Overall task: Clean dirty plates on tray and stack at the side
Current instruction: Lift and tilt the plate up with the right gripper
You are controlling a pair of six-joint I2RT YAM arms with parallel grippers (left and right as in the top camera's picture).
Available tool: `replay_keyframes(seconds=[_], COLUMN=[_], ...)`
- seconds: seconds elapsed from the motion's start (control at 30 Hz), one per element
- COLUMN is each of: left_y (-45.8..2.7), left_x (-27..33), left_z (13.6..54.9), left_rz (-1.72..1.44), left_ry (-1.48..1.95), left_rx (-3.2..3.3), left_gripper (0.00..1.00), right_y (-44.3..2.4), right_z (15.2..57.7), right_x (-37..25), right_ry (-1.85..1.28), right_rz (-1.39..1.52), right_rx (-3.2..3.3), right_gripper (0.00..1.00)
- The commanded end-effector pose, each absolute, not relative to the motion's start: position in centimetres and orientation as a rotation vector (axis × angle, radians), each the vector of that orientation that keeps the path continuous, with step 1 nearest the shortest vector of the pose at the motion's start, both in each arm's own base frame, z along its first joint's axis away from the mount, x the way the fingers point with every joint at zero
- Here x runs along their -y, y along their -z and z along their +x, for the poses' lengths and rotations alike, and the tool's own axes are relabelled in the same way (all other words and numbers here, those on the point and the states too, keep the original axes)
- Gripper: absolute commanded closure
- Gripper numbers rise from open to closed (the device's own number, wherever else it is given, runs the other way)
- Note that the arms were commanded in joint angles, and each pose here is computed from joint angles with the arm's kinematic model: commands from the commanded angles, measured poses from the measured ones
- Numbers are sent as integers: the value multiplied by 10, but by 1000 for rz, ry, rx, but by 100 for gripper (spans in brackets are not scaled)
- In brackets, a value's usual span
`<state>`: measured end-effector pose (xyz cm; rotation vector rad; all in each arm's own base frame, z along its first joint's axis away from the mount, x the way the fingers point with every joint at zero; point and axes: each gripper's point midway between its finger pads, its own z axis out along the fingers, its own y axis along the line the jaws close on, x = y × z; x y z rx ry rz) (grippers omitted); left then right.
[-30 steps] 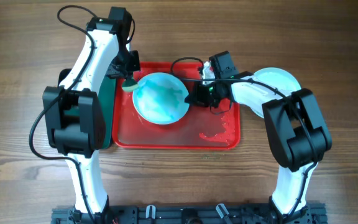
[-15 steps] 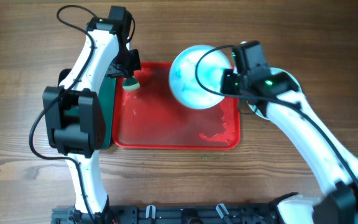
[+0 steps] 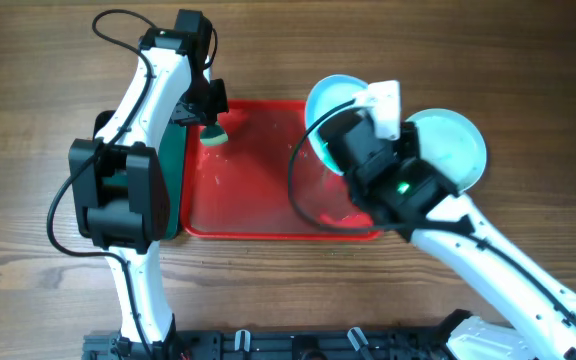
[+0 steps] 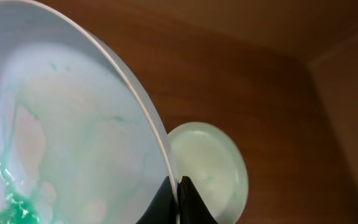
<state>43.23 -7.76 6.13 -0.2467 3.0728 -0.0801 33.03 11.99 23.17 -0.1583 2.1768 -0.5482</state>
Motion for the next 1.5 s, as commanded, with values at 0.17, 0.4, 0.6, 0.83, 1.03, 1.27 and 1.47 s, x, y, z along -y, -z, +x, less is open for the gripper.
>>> replay_keyframes(seconds=[0.17, 0.4, 0.6, 0.83, 1.03, 1.27, 1.47], left_y=[-76, -76, -76, -76, -76, -76, -76], left_x=[83, 83, 83, 83, 83, 83, 83], left_z=[438, 437, 437, 437, 437, 437, 438], left_rz=[-257, -257, -257, -257, -257, -257, -257], left_ry=[126, 123, 124, 124, 123, 124, 124], left_rx=[-3033, -3036, -3036, -3036, -3036, -3036, -3036], left_gripper=[96, 96, 96, 96, 96, 96, 96], right_y=[-306, -312, -328, -334, -335, -267, -193], right_z=[303, 302, 304, 306, 306, 318, 321], right_x=[-122, -122, -121, -124, -125, -170, -138], right_ry=[964, 981, 1046, 1055, 1034, 568, 133], right_rz=[-222, -207, -186, -180, -160, -346, -117], right_rx=[-1801, -1777, -1725, -1714, -1711, -1982, -2437], right_gripper=[96, 96, 96, 96, 96, 96, 96])
